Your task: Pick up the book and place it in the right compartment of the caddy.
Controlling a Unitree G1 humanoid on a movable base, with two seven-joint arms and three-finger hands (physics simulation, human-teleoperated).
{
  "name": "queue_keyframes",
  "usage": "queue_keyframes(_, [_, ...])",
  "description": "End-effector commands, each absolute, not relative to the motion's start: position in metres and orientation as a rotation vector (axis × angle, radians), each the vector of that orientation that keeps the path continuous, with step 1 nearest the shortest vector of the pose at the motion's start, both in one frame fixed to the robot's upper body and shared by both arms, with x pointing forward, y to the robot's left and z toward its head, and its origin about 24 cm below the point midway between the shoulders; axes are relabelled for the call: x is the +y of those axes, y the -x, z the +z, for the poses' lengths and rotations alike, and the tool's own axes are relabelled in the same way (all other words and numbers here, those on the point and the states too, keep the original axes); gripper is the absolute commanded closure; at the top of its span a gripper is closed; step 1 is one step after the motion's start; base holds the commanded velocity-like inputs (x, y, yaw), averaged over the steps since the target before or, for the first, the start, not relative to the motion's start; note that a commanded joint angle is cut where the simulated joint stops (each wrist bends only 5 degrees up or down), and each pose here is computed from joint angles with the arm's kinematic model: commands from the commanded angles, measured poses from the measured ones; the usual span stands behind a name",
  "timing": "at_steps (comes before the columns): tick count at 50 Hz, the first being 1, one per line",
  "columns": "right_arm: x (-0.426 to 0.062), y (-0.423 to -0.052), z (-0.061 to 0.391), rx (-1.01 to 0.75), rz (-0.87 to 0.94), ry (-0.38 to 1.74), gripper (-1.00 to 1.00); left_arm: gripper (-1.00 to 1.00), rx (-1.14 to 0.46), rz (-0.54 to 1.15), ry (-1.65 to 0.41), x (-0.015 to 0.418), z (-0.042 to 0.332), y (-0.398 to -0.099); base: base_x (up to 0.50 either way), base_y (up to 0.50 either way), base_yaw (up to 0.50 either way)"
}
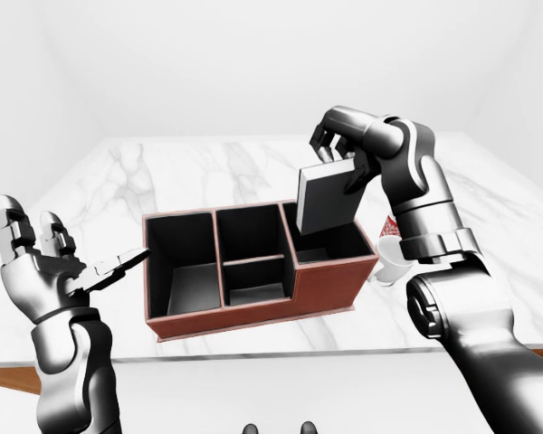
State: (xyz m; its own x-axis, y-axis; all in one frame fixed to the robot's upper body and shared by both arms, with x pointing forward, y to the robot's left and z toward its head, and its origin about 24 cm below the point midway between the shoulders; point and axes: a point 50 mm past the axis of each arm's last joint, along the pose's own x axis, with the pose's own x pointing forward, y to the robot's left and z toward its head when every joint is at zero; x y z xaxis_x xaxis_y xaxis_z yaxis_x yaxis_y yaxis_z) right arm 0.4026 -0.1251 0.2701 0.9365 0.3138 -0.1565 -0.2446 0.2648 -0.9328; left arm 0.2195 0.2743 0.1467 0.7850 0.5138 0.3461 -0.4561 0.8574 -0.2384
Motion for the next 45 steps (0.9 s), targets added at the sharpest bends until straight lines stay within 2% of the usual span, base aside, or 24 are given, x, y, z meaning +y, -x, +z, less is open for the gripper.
queue_keyframes(1, [-0.129, -0.405, 0.267, -0.04, 0.375, 1.231, 1.0, -1.0, -0.411, 0.525, 0.145, 0.274, 0.146, -0.22, 0.0, 0.0, 0.0])
queue_keyframes(45, [-0.134, -0.41, 0.214, 0.118, 0.471, 1.172, 1.0, -1.0, -0.416, 0.527, 0.147, 0.275, 0.147, -0.219, 0.0, 0.0, 0.0])
